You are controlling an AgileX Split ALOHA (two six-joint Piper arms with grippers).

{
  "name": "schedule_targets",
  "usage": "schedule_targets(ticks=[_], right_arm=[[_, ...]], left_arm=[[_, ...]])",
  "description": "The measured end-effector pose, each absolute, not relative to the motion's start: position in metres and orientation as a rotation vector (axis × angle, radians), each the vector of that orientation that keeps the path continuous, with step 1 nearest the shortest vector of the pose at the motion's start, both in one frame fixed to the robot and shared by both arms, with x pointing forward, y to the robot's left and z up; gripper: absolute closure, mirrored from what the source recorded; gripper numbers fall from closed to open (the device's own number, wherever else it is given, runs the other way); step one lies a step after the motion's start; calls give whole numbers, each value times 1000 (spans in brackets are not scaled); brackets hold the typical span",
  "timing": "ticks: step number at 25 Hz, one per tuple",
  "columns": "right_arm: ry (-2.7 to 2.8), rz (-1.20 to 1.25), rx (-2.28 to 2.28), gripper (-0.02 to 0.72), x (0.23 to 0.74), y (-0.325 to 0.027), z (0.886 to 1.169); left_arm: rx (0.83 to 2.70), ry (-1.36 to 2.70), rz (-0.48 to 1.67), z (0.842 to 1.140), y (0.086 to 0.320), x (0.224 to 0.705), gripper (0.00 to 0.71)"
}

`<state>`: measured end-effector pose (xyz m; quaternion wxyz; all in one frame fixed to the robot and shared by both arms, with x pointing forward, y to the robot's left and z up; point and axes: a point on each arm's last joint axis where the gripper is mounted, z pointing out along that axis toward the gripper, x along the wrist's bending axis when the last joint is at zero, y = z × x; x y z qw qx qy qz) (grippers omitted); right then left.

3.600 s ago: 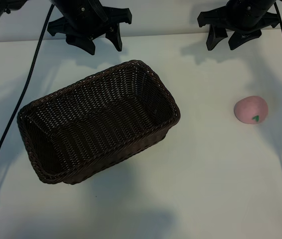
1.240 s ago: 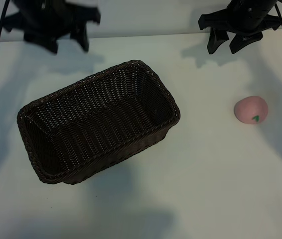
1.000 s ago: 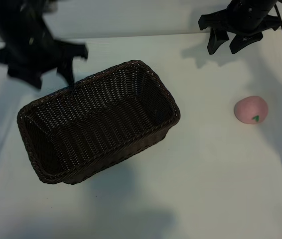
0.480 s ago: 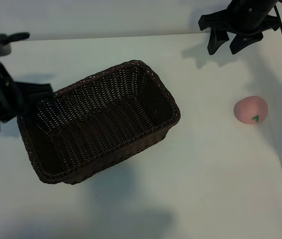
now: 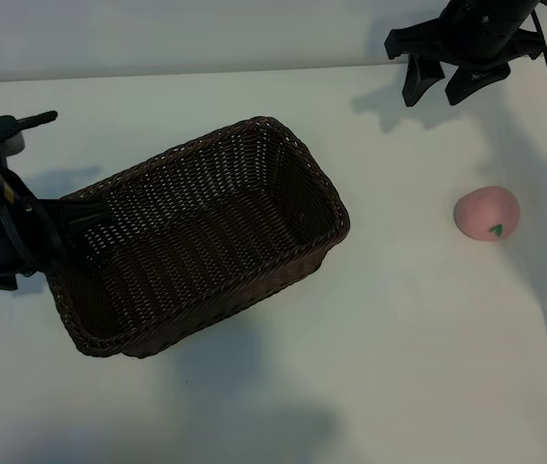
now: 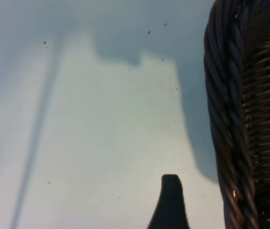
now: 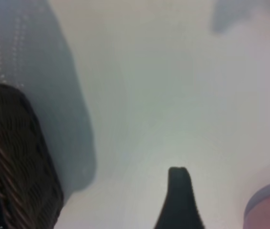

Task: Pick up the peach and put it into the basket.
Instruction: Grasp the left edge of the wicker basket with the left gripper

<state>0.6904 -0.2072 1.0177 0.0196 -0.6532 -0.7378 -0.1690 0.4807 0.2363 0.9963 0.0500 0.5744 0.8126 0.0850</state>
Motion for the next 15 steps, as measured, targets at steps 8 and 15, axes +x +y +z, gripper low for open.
schedule_targets(ticks=[8, 15], right_arm=[[-2289, -524, -2027, 178, 690, -207, 1018], [-2292, -525, -2025, 178, 690, -207, 1018]], left_arm=[[1742, 2522, 219, 966, 231, 497, 112], [1711, 2557, 41, 938, 237, 510, 112]])
